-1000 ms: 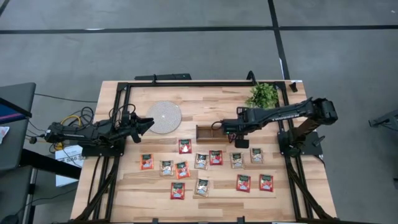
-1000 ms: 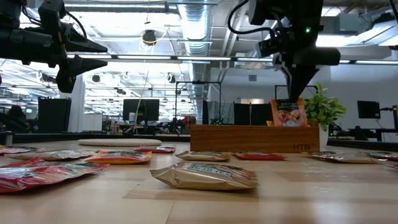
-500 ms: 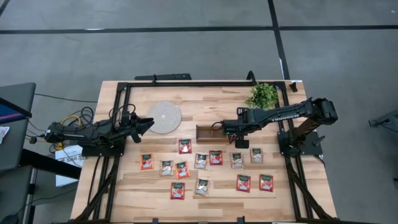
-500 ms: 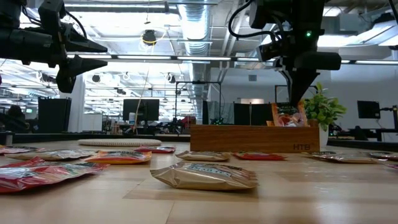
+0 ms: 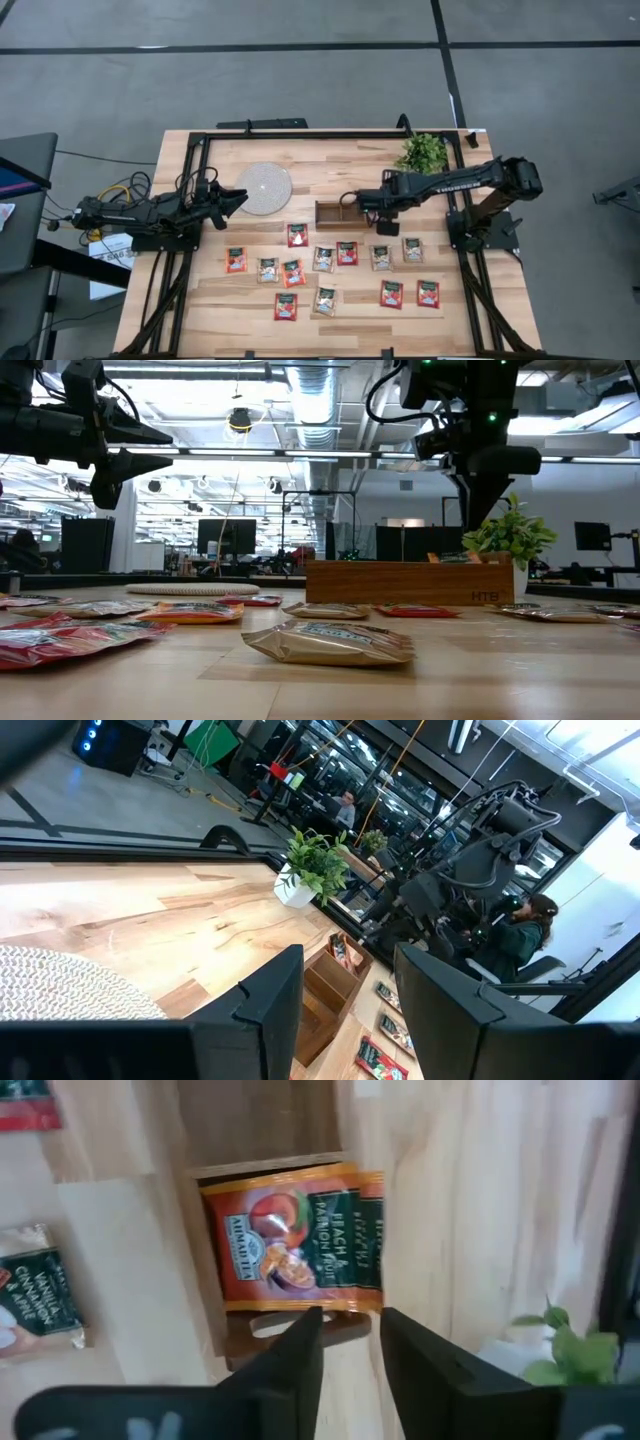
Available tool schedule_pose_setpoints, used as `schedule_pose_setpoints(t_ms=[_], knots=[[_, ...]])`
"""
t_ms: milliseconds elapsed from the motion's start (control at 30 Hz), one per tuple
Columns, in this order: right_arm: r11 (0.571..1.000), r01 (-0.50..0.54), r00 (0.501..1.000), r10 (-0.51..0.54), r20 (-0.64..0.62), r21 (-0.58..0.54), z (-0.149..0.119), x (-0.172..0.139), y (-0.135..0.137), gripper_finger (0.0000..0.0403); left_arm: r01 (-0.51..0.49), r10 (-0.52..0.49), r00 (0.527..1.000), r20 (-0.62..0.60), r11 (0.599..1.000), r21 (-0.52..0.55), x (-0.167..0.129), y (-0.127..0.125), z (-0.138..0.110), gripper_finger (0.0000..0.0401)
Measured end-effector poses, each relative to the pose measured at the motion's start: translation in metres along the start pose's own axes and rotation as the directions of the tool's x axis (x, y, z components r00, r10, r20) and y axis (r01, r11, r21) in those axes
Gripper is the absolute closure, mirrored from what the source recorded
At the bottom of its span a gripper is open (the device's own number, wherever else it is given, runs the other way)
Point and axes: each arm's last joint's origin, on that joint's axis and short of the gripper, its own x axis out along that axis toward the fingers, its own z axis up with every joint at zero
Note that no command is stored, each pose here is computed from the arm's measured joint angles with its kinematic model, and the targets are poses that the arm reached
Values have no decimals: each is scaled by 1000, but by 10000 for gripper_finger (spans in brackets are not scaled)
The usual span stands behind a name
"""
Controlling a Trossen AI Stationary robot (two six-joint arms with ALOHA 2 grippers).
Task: Pick & Place Tea
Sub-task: Put the orange tea bag into the right section of the wooden organizer
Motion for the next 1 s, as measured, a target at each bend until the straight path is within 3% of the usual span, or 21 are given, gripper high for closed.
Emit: schedule_pose_setpoints(t_ms=[167,300,467,600,800,1000], knots=[[997,-1,1000,2,-20,80,1,-21,1,302,0,0,1000,0,1000,-1,0,0,0,250],[997,-23,999,25,-22,68,-5,-46,15,303,0,0,1000,1,1000,-1,0,0,0,250],[999,-21,999,19,49,37,-27,-73,38,305,1,-1,1000,1,1000,-5,0,0,0,250],[997,11,991,-22,131,81,-47,-94,43,305,2,-2,1000,2,1000,-6,0,0,0,250],[976,-33,969,-22,248,214,-78,-121,23,305,6,-6,1000,7,1000,-9,0,-1,1,250],[939,-87,903,-66,424,332,-108,-143,-9,305,13,-13,1000,7,999,49,0,-7,9,250]])
